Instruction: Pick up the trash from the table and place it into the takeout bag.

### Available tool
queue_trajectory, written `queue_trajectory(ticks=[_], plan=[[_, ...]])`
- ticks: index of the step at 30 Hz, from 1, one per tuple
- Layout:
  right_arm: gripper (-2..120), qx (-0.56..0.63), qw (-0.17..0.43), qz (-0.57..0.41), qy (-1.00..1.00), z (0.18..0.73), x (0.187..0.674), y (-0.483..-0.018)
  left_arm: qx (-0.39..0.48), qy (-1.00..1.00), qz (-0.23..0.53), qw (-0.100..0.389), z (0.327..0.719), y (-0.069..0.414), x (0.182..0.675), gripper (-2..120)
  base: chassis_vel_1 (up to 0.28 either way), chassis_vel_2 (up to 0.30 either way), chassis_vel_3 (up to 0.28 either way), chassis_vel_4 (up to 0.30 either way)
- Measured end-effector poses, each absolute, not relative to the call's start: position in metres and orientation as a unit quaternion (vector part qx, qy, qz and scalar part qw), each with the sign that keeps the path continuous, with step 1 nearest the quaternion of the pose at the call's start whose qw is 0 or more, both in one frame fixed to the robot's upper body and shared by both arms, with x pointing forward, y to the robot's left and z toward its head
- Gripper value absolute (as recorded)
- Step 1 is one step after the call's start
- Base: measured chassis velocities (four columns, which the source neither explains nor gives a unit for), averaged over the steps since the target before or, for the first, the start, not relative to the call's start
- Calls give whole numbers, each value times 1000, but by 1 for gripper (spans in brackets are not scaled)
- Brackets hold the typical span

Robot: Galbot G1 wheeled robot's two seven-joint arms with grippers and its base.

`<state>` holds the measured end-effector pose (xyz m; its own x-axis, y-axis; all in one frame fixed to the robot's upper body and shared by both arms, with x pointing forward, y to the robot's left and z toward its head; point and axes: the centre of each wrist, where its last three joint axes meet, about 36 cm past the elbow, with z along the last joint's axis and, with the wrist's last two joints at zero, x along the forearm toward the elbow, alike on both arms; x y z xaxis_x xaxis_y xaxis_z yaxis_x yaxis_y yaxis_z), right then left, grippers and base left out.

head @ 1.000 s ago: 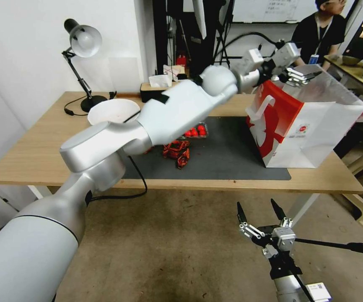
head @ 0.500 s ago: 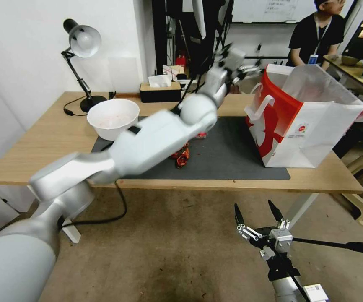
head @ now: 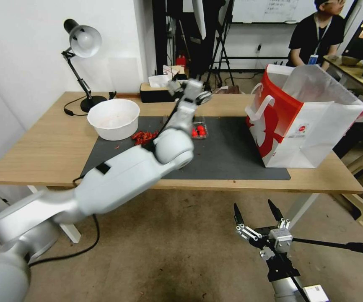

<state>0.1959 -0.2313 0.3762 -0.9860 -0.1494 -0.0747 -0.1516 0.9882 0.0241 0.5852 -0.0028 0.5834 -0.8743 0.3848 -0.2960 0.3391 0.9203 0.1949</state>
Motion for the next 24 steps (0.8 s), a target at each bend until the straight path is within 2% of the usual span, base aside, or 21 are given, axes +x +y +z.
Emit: queue_trajectory(ticks=[4,8,15,24], plan=[[100,-76,37,13,996,378,196,-231,142,973,88,161,571,10,566,100,0,0,0,0],[100,-76,37,13,996,379,195,-230,89,981,112,129,553,42,542,100,0,0,0,0],[100,-75,40,10,996,380,192,-233,44,989,114,81,493,143,478,100,0,0,0,0],[100,-85,40,7,996,378,190,-229,-7,991,110,73,493,187,441,100,0,0,0,0]])
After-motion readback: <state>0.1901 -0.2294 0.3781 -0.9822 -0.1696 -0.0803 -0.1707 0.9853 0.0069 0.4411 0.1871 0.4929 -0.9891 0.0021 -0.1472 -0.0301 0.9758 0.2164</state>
